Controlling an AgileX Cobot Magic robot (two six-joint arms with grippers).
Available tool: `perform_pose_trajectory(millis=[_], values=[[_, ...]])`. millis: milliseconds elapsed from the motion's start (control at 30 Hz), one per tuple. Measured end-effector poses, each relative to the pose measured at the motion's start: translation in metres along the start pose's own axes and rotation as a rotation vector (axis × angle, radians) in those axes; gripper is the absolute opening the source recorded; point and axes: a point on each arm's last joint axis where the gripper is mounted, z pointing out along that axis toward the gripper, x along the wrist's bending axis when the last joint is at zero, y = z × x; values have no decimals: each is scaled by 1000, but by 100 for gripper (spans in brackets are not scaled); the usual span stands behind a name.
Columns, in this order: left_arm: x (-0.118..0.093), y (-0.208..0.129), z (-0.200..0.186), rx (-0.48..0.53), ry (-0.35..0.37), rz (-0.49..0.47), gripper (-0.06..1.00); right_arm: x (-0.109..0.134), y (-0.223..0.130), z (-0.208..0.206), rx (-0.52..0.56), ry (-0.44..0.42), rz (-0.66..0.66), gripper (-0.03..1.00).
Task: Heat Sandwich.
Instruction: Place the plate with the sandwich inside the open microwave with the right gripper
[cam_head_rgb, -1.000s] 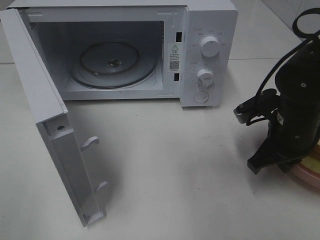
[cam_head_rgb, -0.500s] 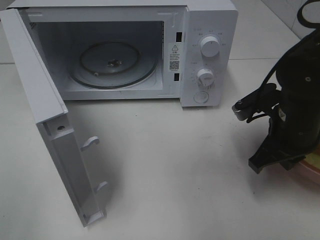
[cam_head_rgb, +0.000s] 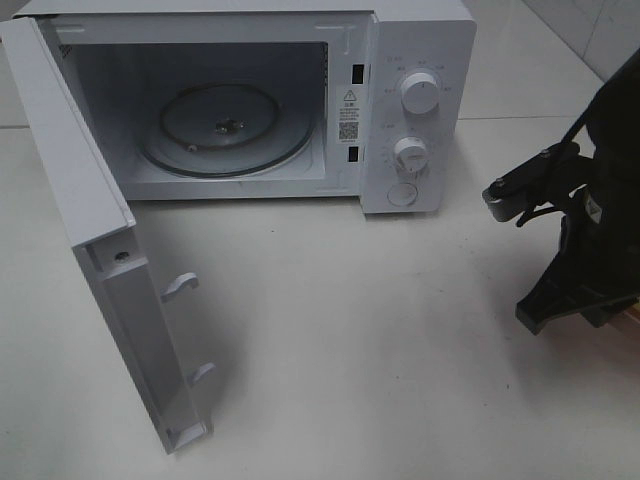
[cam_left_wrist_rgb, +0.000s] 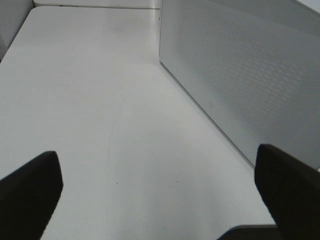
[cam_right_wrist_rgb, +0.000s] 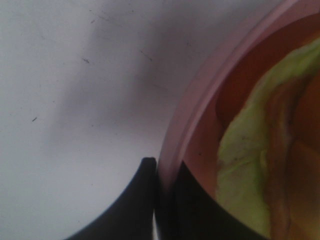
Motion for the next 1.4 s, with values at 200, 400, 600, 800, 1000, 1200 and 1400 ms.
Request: perform_pose_trajectory(millis=[200, 400, 600, 800, 1000, 1200, 1400], values=[[0, 0, 0, 0, 0, 0, 97, 10, -5, -16, -28, -8, -46, 2], [0, 0, 0, 0, 0, 0, 97, 16, -8, -24, -41, -13, -70, 2], [0, 0, 0, 0, 0, 0, 97, 23, -13, -35, -59, -18, -104, 2], [0, 0, 0, 0, 0, 0, 97, 32, -22, -48, -101, -19, -149, 2], [0, 0, 0, 0, 0, 0, 97, 41, -35, -49, -110, -19, -201, 2], [0, 0, 0, 0, 0, 0, 97, 48, -44, -56, -147, -14, -245, 2], [0, 0, 0, 0, 0, 0, 97, 56, -48, -61, -173, -10, -289, 2]])
